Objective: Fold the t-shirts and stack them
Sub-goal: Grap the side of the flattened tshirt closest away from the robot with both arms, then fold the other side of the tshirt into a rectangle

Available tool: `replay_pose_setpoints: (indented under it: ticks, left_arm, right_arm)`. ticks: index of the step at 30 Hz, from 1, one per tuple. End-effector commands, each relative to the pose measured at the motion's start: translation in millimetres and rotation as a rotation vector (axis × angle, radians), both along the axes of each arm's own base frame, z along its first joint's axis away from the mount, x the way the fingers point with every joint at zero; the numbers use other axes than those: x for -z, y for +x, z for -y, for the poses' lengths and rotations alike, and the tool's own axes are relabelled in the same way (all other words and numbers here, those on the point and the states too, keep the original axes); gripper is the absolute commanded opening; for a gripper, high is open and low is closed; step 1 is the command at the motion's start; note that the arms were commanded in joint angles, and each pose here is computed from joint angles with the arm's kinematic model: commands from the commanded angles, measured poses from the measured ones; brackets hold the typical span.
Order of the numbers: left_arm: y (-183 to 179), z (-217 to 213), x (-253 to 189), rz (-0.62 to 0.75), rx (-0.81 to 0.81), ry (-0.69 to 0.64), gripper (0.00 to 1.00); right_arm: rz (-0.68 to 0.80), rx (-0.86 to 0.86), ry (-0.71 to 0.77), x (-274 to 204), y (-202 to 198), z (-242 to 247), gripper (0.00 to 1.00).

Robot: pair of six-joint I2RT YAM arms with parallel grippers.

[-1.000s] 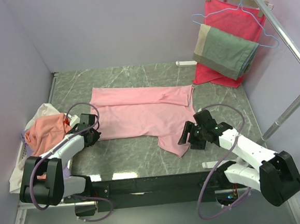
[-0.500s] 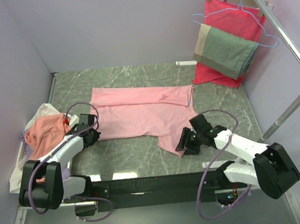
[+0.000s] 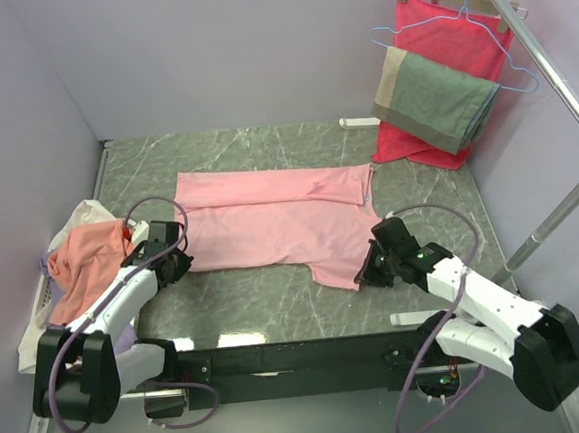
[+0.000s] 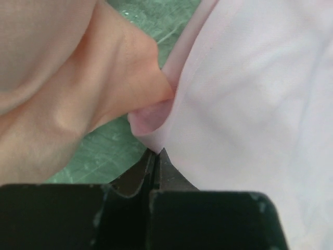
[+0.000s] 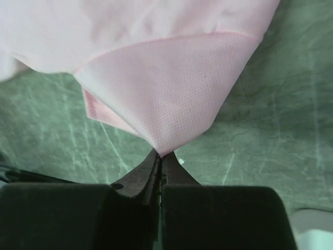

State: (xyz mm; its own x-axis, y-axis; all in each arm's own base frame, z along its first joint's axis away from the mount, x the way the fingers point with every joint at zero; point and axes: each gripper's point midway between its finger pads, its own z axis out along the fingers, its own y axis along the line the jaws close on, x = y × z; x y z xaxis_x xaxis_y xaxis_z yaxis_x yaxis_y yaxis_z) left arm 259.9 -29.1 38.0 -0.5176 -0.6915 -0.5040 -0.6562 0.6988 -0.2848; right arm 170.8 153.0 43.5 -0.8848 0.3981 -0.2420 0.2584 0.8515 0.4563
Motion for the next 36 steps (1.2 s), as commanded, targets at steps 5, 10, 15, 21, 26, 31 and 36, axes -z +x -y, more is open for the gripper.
replay_pose_setpoints:
  ticks: [5, 10, 15, 21, 26, 31, 36]
  left_arm:
    - [5.6, 16.0, -31.4, 0.063, 0.07, -0.066, 0.01]
    - [4.6, 16.4, -33.2, 0.069, 0.072, -0.07, 0.01]
    - [25.4, 17.5, -53.2, 0.129, 0.078, -0.059, 0.01]
    - [57.3, 22.2, -65.1, 0.165, 0.109, -0.041, 0.01]
    - [81.3, 22.5, -63.2, 0.155, 0.122, -0.008, 0.01]
    - [100.8, 21.3, -58.5, 0.143, 0.125, 0.025, 0.01]
    - [119.8, 20.0, -49.8, 0.11, 0.125, 0.057, 0.01]
  right_arm:
    - [0.093, 0.116, -0.139, -30.4, 16.2, 32.4, 0.0]
    - [0.163, 0.117, -0.133, -52.3, 26.2, 33.3, 0.0]
    - [0.23, 0.104, -0.131, -71.6, 49.6, 30.6, 0.0]
    - [0.243, 0.098, -0.107, -70.0, 84.1, 30.1, 0.0]
    - [0.232, 0.083, -0.132, -65.2, 104.2, 34.0, 0.0]
    - [0.226, 0.094, -0.117, -61.5, 124.2, 44.9, 0.0]
    - [0.212, 0.075, -0.116, -57.2, 141.1, 48.3, 0.0]
